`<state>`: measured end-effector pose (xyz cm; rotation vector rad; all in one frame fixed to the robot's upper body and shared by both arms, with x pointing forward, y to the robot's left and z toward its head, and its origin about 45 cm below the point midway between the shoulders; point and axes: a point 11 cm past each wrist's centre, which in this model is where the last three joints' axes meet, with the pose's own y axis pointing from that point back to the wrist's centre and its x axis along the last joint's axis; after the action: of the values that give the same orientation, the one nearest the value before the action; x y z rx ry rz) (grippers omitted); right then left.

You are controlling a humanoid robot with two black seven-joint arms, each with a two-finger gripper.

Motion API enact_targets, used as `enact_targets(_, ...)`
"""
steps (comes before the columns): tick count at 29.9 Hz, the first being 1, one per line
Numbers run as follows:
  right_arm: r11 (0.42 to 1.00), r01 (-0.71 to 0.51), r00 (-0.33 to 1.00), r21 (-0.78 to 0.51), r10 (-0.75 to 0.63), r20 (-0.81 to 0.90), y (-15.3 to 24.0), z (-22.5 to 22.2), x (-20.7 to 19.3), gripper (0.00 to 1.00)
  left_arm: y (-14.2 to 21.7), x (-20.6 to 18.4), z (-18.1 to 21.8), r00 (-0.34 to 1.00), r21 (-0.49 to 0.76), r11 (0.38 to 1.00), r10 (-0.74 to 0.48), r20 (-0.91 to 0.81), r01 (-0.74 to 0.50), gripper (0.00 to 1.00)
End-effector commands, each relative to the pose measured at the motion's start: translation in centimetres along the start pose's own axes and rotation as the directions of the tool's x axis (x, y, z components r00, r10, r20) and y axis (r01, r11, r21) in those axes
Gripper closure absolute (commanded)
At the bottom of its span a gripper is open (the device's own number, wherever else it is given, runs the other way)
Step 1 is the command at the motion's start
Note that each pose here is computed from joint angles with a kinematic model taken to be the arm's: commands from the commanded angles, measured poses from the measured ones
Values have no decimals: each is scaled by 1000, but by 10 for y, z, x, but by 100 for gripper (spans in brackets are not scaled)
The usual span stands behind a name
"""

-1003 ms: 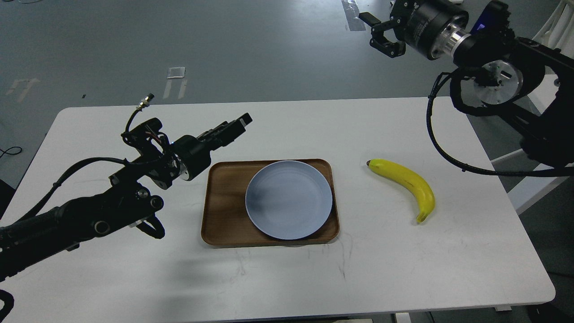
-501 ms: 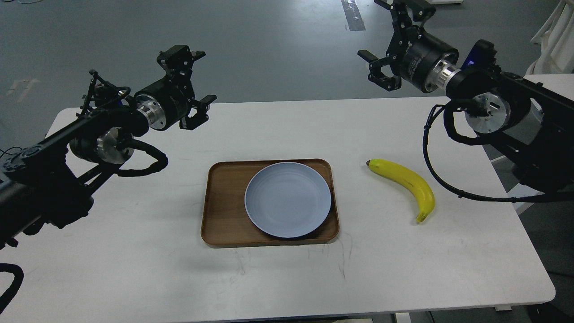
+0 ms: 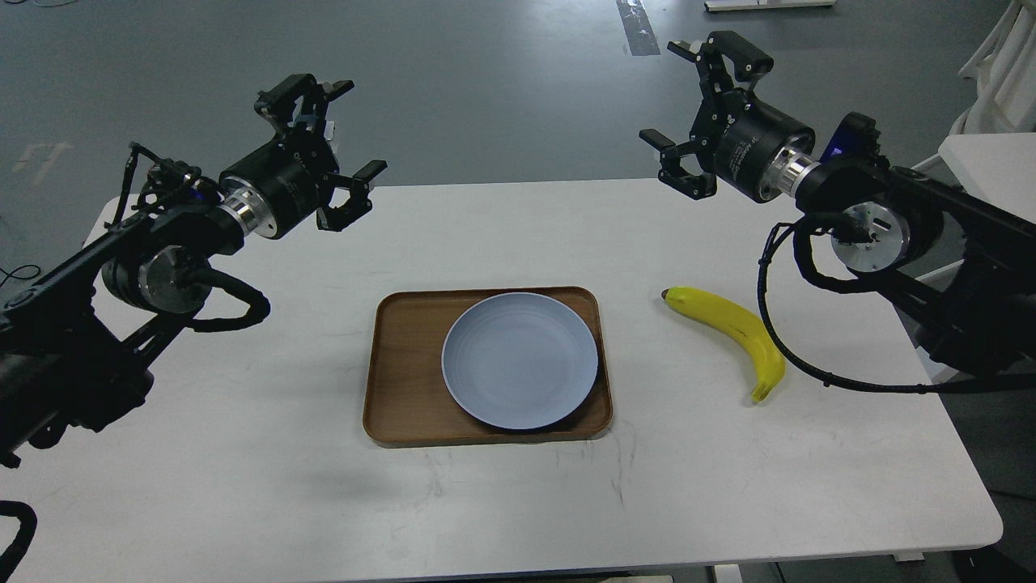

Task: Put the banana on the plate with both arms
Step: 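Release the plate and raise the left gripper away from the tray, then lower the right gripper to the yellow banana and grasp it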

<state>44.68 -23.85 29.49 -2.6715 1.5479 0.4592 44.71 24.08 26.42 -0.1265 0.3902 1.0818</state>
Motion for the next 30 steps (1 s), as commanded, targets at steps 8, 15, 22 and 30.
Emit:
enact_targets(8, 986, 27, 580, -166, -151, -800, 49, 28, 39, 1, 3, 0, -6, 1000, -12, 1000, -19, -14, 19, 2)
enact_targets(15, 938, -96, 233, -332, -303, -924, 94, 56, 82, 1, 6, 3, -8, 1000, -9, 1000, -12, -13, 12, 2)
enact_targets(22, 859, -189, 48, -475, -475, -879, 128, 91, 111, 2, 8, 6, -13, 1000, 0, 1000, -5, -19, 5, 2)
enact_targets(30, 823, -232, 40, -518, -524, -851, 132, 127, 125, 6, 9, 8, -11, 1000, -8, 1000, -2, -15, 2, 2)
